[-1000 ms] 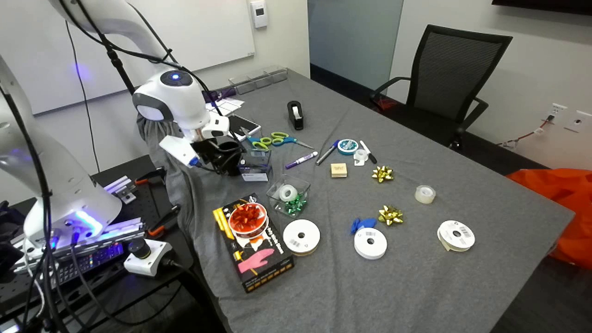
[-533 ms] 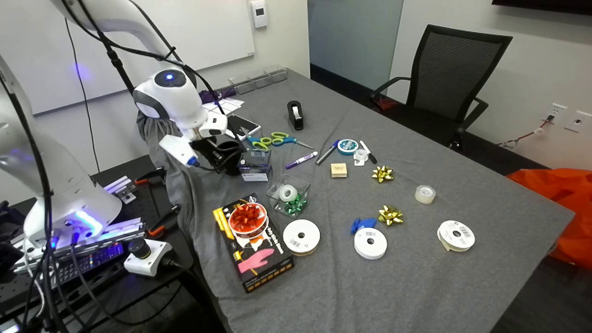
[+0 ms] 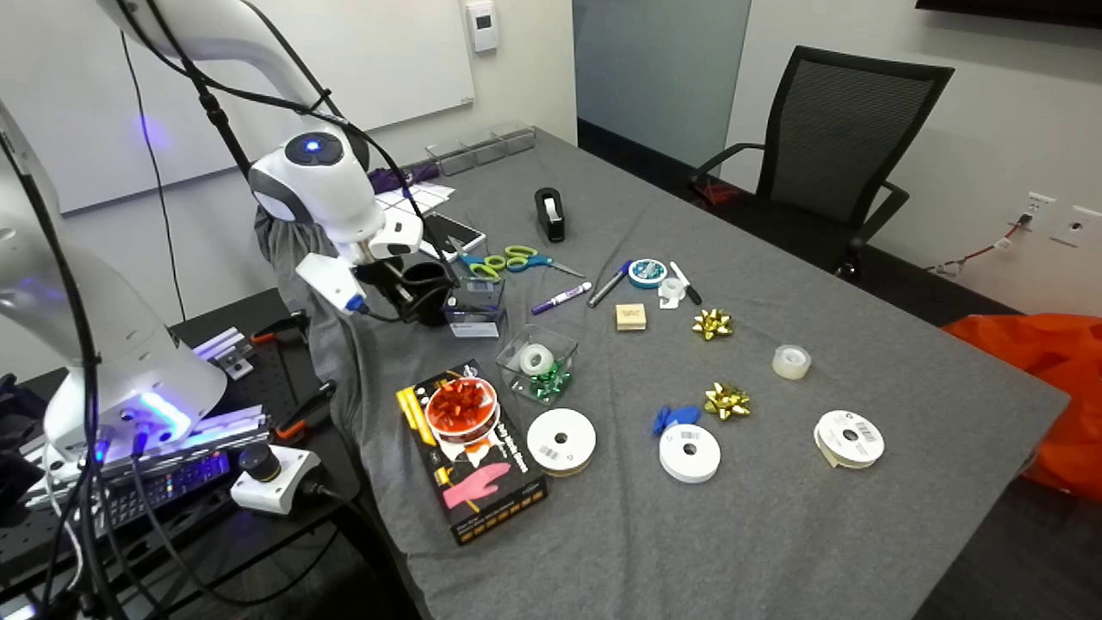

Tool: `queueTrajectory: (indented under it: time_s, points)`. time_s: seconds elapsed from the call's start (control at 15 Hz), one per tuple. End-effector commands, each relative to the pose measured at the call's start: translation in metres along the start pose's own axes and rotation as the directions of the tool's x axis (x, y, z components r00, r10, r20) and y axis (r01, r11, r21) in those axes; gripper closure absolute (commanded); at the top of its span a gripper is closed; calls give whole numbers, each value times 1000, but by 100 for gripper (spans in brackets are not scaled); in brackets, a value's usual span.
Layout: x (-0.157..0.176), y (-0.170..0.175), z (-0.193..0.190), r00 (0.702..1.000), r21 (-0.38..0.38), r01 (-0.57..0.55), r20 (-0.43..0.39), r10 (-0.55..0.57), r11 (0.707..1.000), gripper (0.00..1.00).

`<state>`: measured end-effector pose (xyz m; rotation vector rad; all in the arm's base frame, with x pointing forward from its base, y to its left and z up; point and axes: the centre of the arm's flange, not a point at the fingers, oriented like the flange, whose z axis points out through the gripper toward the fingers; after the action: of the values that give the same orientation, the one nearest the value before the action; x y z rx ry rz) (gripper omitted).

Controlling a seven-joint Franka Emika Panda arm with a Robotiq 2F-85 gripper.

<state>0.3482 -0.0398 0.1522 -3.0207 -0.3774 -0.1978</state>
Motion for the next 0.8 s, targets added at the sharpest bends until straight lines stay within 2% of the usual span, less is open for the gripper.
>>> queueTrajectory:
  time_s: [0.0,0.2,0.73]
  points:
    - [3,4,0,1000,-3,-6,-7,6,1000,96]
    - [21,-1,-17,998,-2,-51,-21,51,999,96]
    - [78,-23,-26,978,-24,-206,-49,204,978,96]
